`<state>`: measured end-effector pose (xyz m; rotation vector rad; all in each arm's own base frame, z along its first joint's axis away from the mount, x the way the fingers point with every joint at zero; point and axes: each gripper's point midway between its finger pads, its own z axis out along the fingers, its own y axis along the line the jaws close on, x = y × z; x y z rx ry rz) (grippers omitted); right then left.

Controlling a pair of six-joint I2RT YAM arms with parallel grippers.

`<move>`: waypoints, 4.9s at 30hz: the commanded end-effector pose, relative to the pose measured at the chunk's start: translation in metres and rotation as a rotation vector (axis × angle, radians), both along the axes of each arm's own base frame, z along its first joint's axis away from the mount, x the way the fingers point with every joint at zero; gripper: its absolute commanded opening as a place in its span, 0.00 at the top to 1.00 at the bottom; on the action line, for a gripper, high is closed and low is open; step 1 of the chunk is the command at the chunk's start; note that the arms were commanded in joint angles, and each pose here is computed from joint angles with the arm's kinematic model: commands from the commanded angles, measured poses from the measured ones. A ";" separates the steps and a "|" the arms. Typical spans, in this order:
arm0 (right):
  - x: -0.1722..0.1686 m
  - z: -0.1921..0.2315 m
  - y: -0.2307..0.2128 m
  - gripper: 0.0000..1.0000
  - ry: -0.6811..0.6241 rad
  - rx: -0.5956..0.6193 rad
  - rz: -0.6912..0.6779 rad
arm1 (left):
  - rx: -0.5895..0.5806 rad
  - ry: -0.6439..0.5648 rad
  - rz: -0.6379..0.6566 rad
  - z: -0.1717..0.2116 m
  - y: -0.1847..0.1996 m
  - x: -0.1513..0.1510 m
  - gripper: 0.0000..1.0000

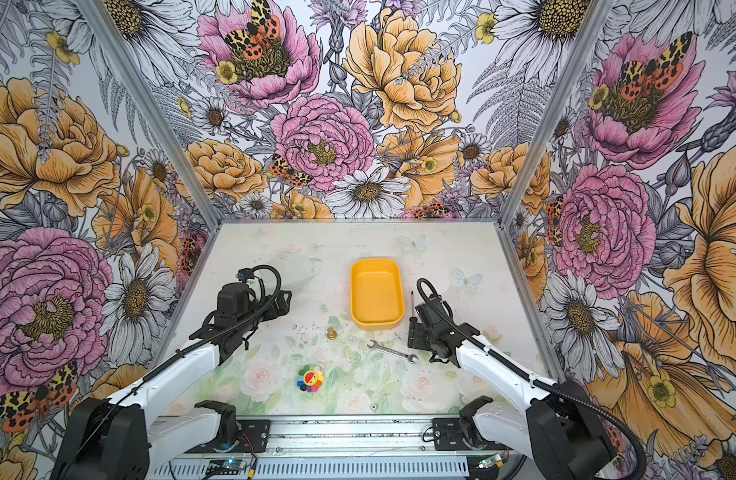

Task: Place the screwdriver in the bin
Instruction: 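Lower the right gripper over the screwdriver handle and close on it, then lift the screwdriver with the right gripper and carry it over the bin, then lower the held screwdriver into the yellow bin with the right gripper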

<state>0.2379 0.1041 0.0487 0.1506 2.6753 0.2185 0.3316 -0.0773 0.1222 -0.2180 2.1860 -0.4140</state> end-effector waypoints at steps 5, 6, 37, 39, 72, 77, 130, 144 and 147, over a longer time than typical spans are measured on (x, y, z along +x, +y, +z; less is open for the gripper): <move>0.022 0.012 0.006 0.30 -0.027 -0.044 0.016 | -0.038 -0.011 -0.025 0.013 -0.009 0.003 0.01; 0.024 0.011 0.007 0.31 -0.024 -0.045 0.025 | -0.039 -0.007 -0.028 0.012 -0.009 0.002 0.01; 0.025 -0.026 0.018 0.69 0.080 -0.069 0.076 | -0.036 0.005 -0.041 0.014 -0.012 0.005 0.01; 0.023 -0.027 0.018 0.79 0.087 -0.064 0.080 | -0.031 0.010 -0.045 0.015 -0.012 0.005 0.01; 0.101 0.154 0.111 1.00 -0.304 0.052 0.164 | -0.044 -0.010 -0.042 0.021 -0.013 -0.001 0.01; 0.096 0.120 0.126 1.00 -0.218 0.032 0.190 | -0.039 -0.003 -0.041 0.018 -0.012 -0.001 0.01; 0.103 0.006 0.139 1.00 0.045 -0.074 0.170 | -0.004 -0.027 -0.035 0.031 -0.007 -0.007 0.01; 0.100 0.006 0.137 0.63 0.051 -0.071 0.168 | 0.012 -0.037 -0.029 0.031 -0.003 -0.011 0.01; 0.100 0.006 0.137 0.58 0.050 -0.068 0.169 | 0.014 -0.034 -0.029 0.028 -0.003 -0.011 0.01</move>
